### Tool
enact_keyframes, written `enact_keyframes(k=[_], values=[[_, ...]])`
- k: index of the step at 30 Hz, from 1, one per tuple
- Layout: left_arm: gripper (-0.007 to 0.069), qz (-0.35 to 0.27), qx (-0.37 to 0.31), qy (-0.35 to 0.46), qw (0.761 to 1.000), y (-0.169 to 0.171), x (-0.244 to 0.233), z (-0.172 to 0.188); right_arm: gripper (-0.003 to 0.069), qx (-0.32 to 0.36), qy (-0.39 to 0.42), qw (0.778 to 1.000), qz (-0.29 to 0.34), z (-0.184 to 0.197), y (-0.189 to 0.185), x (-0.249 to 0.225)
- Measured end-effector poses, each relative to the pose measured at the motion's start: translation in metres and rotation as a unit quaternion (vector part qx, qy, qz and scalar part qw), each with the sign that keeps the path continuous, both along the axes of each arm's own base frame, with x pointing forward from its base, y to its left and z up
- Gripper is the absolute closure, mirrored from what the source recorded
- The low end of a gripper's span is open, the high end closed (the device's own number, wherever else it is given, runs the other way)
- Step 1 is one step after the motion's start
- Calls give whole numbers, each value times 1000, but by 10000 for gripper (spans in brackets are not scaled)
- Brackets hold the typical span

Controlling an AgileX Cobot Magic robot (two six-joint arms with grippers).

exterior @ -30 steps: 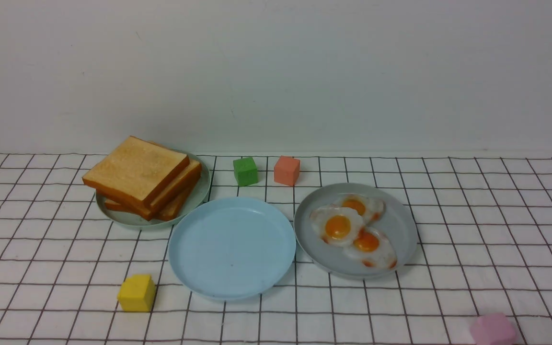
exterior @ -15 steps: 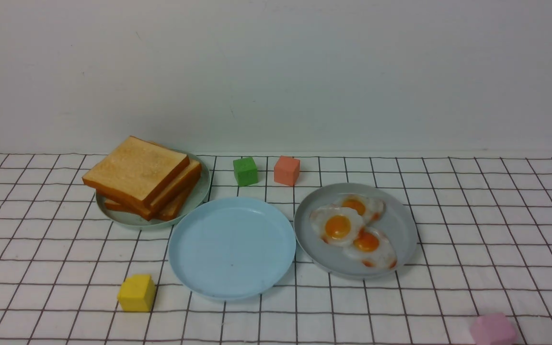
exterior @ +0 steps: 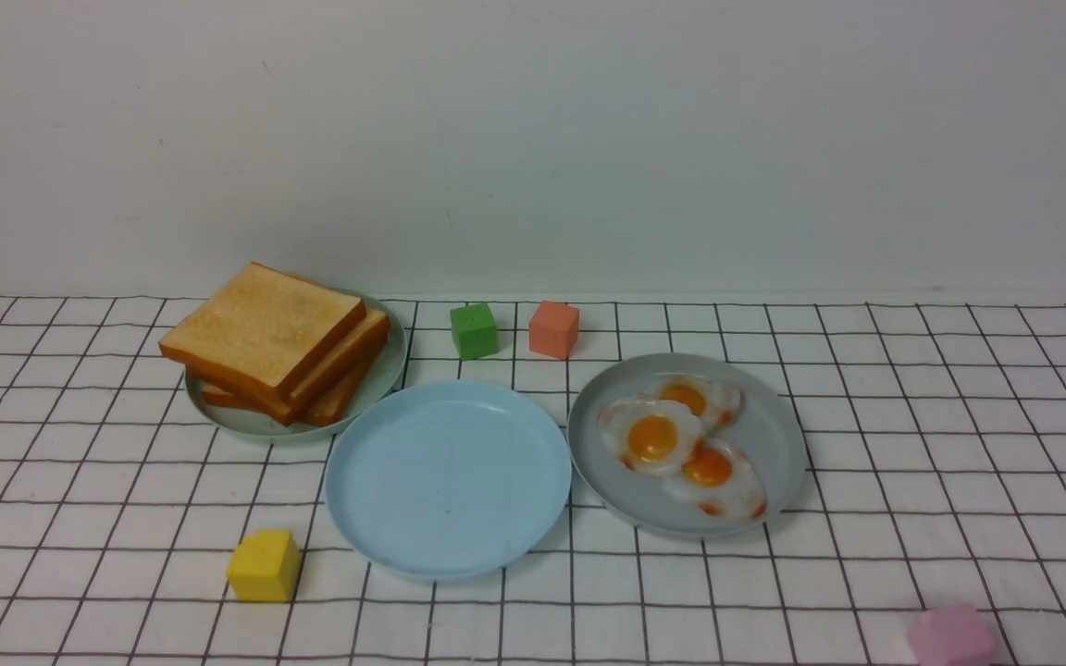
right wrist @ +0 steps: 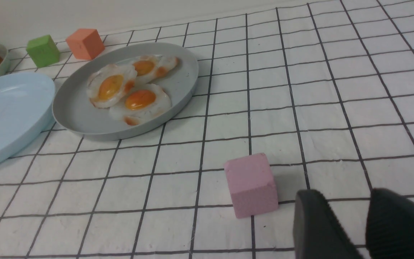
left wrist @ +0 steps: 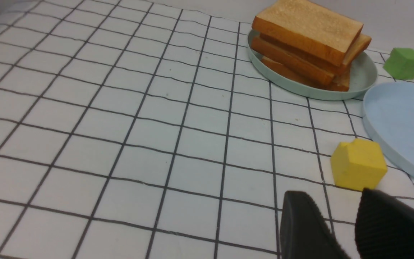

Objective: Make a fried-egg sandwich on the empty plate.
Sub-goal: Use the left arm to grab a slice of bread

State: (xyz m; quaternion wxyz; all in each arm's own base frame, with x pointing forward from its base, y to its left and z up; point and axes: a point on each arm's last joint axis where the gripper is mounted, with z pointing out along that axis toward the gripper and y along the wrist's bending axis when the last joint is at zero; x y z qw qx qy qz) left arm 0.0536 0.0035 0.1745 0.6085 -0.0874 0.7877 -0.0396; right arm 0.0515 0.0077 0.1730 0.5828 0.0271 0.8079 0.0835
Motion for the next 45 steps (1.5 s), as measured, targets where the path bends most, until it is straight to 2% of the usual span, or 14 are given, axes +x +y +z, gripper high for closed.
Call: enact_keyframes(k=[13,16,19,20,22,23,24,26,29,32,36,39,41,45], values=[[387,0,9,-7,1000,0,0,1,418,0,0,1000,0,0,0,0],[387,0,-16,-23,1000,-1,1,4,418,0,0,1000,0,0,0,0],[387,8,-173,-62,983,-5,2,11,418,0,0,1000,0,0,0,0],[387,12,-237,-75,969,-6,3,13,418,0,0,1000,0,0,0,0],[387,16,-295,-86,952,-7,3,16,418,0,0,1000,0,0,0,0],[387,20,-353,-99,930,-7,3,19,418,0,0,1000,0,0,0,0],[387,22,-382,-110,917,-6,3,21,418,0,0,1000,0,0,0,0],[387,23,-395,-130,909,-5,3,24,418,0,0,1000,0,0,0,0],[391,13,-396,-129,909,-6,3,26,418,0,0,1000,0,0,0,0],[432,-12,-381,-115,917,-10,1,38,418,0,0,1000,0,0,0,0],[545,-46,-313,-72,946,-16,10,69,418,0,0,1000,0,0,0,0],[613,-73,-240,0,968,-23,30,95,418,0,0,1000,0,0,0,0],[630,-97,-189,76,974,-30,49,108,418,0,0,1000,0,0,0,0],[636,-149,-120,236,953,-44,96,124,418,-2,-6,1000,-1,1,0,0]])
